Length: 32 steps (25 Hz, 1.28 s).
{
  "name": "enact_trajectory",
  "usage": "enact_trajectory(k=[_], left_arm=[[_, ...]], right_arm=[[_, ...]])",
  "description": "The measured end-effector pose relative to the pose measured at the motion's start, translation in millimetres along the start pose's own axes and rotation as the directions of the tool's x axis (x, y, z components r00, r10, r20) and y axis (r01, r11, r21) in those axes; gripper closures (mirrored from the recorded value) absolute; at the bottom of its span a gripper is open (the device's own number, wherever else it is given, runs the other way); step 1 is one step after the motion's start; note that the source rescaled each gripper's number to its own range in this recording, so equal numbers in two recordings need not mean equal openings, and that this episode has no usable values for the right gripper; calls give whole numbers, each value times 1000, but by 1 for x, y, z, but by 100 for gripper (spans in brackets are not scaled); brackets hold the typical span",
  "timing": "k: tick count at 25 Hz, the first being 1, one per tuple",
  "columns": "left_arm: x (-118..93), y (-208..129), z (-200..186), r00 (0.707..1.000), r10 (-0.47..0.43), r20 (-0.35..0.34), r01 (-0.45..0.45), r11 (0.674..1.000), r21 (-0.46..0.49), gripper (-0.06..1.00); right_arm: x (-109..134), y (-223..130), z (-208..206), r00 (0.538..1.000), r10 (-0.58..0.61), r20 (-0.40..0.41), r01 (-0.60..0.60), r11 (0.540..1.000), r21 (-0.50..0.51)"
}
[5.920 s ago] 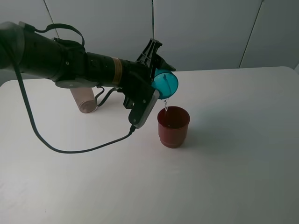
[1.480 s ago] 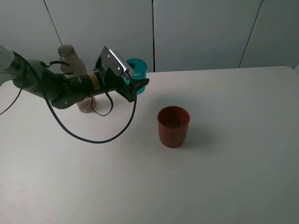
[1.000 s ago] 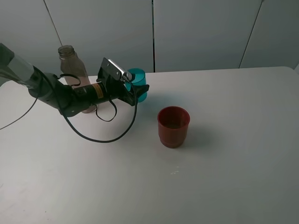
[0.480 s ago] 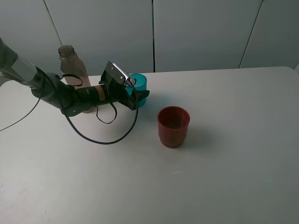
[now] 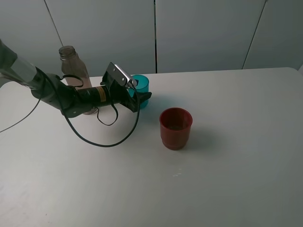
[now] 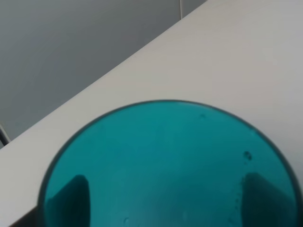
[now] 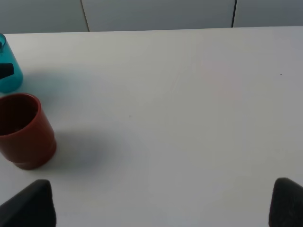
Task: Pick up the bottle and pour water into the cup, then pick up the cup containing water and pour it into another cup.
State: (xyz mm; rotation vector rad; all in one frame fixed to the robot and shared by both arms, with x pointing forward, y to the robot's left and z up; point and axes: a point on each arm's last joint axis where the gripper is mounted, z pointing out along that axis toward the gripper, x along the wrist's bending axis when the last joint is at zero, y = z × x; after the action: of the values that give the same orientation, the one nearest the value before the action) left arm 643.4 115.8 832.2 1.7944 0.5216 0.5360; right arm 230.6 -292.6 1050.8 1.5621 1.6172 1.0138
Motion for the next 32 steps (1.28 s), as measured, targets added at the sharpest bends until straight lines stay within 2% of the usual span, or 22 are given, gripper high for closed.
enact_trajectory(k=[1,2,4,8,13,18,22,25,28,32], left_arm=[[0,2,0,1000,6,1,-6,1000,1,13],[1,5,-1,1000,11,0,-11,1000,-3,5],[2,13,-2,1000,26,0,-26,1000,-11,-2],[5,41,-8,997,73,-8,-73,996,-54,-2],[9,88,-20,990,134,-53,-138,988,-73,-2],[2,150,-40,978,179,-106,-190,977,-99,-2],[-11,202,-63,967,198,-160,-218,969,-115,-2],[-17,235,-85,960,120,-253,-152,982,-111,-4],[-15,263,-120,929,29,-369,-64,994,-83,-5],[-17,286,-178,885,24,-464,0,999,53,-5]], right_arm=[[0,0,0,1000,0,0,0,1000,0],[0,0,0,1000,0,0,0,1000,0],[0,0,0,1000,0,0,0,1000,0],[0,0,0,1000,0,0,0,1000,0],[0,0,0,1000,0,0,0,1000,0],[0,0,0,1000,0,0,0,1000,0],[0,0,0,1000,0,0,0,1000,0],[0,0,0,1000,0,0,0,1000,0],[0,0,0,1000,0,0,0,1000,0],[0,0,0,1000,0,0,0,1000,0]])
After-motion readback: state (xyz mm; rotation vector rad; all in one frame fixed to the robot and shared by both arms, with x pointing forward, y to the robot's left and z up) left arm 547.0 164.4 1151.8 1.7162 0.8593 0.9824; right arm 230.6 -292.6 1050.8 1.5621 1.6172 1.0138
